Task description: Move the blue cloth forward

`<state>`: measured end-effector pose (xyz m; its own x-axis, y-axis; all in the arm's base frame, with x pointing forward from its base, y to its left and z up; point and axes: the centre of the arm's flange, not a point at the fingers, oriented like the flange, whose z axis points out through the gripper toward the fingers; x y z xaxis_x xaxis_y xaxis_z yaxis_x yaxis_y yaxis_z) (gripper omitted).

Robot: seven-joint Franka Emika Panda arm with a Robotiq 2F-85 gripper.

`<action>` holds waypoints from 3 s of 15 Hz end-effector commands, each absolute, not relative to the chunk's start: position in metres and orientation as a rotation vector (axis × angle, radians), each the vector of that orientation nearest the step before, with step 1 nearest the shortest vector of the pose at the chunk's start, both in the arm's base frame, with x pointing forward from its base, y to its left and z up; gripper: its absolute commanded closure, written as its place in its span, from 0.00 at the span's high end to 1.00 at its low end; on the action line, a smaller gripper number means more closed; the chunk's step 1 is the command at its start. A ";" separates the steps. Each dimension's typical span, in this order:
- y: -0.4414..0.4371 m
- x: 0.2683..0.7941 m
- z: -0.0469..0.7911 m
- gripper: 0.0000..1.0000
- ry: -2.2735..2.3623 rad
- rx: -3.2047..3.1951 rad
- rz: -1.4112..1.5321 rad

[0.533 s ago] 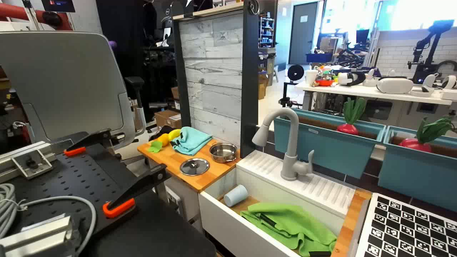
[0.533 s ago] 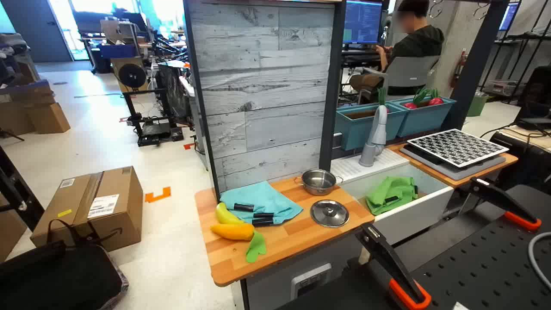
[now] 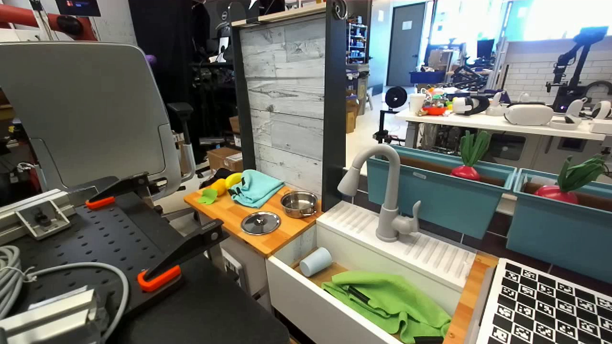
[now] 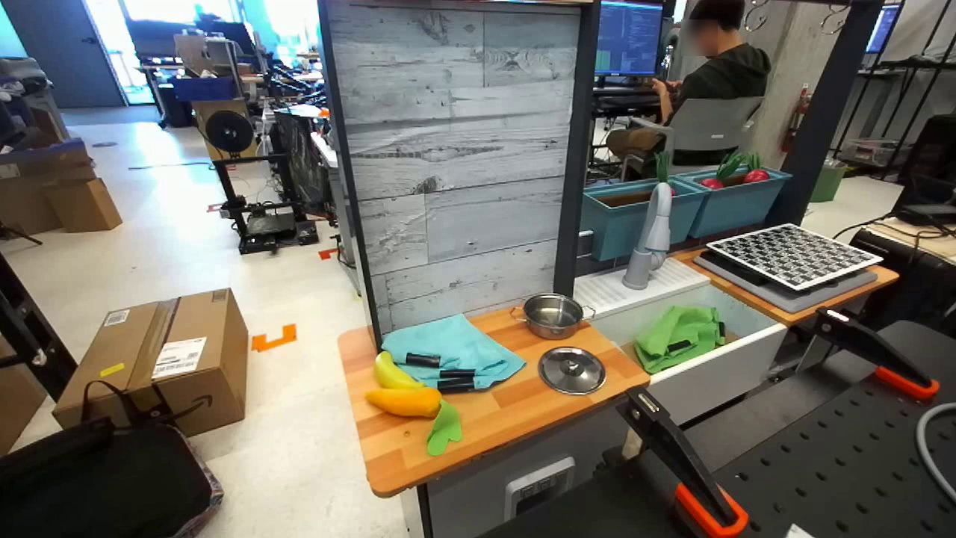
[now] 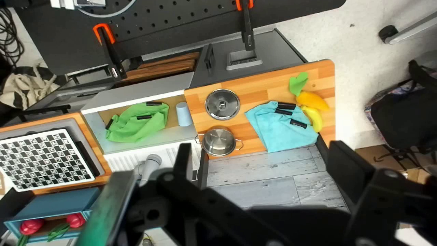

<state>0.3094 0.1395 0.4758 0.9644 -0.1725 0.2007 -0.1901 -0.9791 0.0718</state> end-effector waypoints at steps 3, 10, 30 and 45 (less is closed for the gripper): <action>0.140 0.309 0.476 1.00 -0.280 3.024 0.297; 0.109 0.350 0.453 1.00 -0.403 3.140 0.493; 0.118 0.575 0.187 1.00 -0.681 3.231 0.105; 0.187 0.665 0.041 1.00 -0.796 3.115 -0.017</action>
<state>0.6424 0.1733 0.0629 0.8842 -0.4661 -0.0307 -0.4668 -0.8793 -0.0942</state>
